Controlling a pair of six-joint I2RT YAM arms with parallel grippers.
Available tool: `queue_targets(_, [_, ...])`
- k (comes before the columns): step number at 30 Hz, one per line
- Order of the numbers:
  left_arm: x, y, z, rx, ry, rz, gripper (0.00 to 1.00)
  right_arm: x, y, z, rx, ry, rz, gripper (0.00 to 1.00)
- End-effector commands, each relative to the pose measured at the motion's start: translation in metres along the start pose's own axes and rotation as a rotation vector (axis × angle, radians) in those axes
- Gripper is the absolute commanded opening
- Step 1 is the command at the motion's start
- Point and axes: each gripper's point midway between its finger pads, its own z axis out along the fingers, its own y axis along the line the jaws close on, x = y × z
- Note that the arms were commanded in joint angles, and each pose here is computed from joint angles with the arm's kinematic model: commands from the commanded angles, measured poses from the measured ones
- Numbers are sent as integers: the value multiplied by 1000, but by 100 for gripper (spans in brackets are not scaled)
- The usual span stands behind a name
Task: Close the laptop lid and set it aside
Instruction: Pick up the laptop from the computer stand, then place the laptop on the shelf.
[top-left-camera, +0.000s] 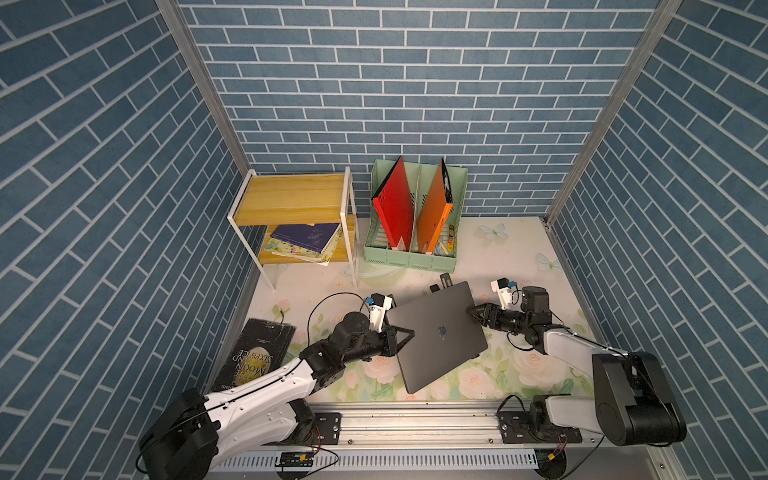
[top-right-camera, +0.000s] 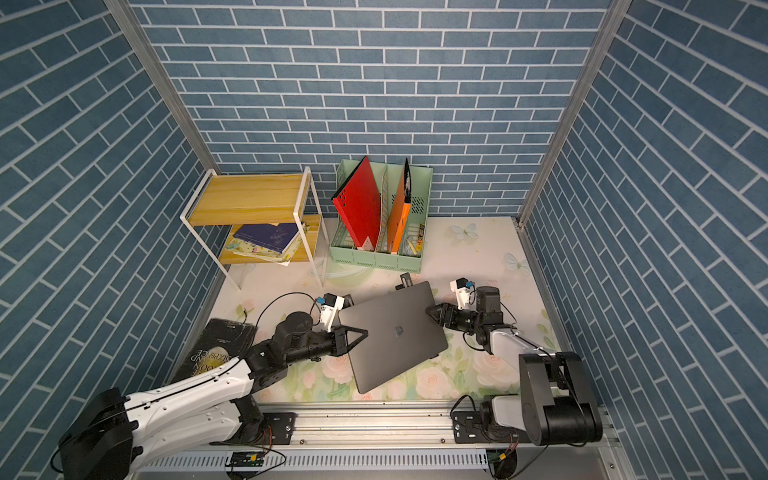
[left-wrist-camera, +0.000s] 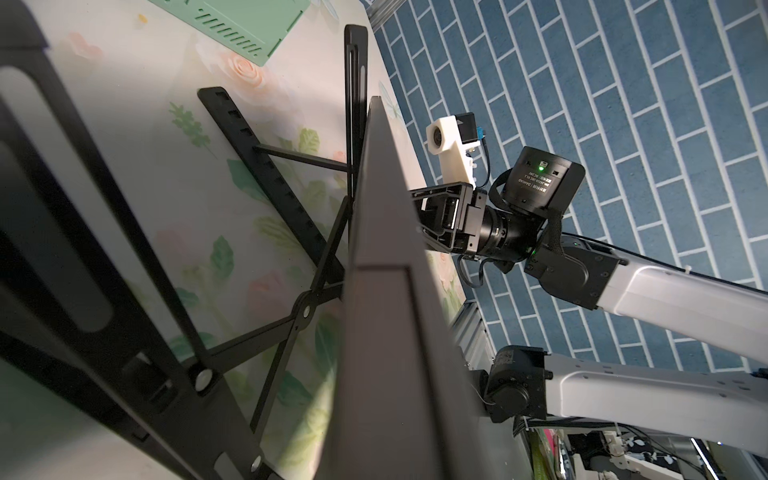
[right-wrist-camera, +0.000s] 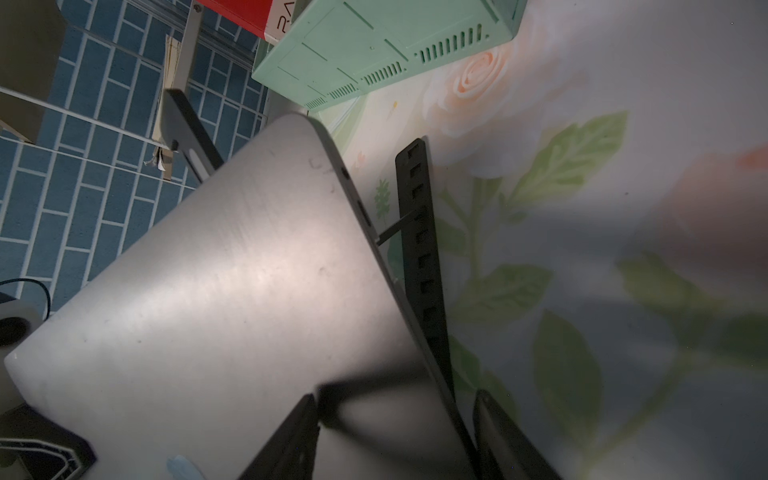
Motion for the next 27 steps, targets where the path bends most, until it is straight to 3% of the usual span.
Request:
queue_targets(1, [-23,-42,-3,131,-57,44,0,12,12,3,-49,70,10,60])
queue_targets(5, [-39,-60,-13,161,-115,60,0,-4,15,-5,14,41,-34,70])
queue_targets(10, [-59,-77,-30,193,-203,69,0,-53,29,-32,128,-100,-103,80])
queue_targets(16, [-85,-105,-55,279,-311,69,0,-110,60,-73,219,-293,-194,80])
queue_targets(22, [-119,-142,-88,376,-451,63,0,-143,91,-111,249,-467,-253,81])
queue_targets(27, [-147,-168,-114,411,-567,64,0,-166,109,-158,354,-653,-271,81])
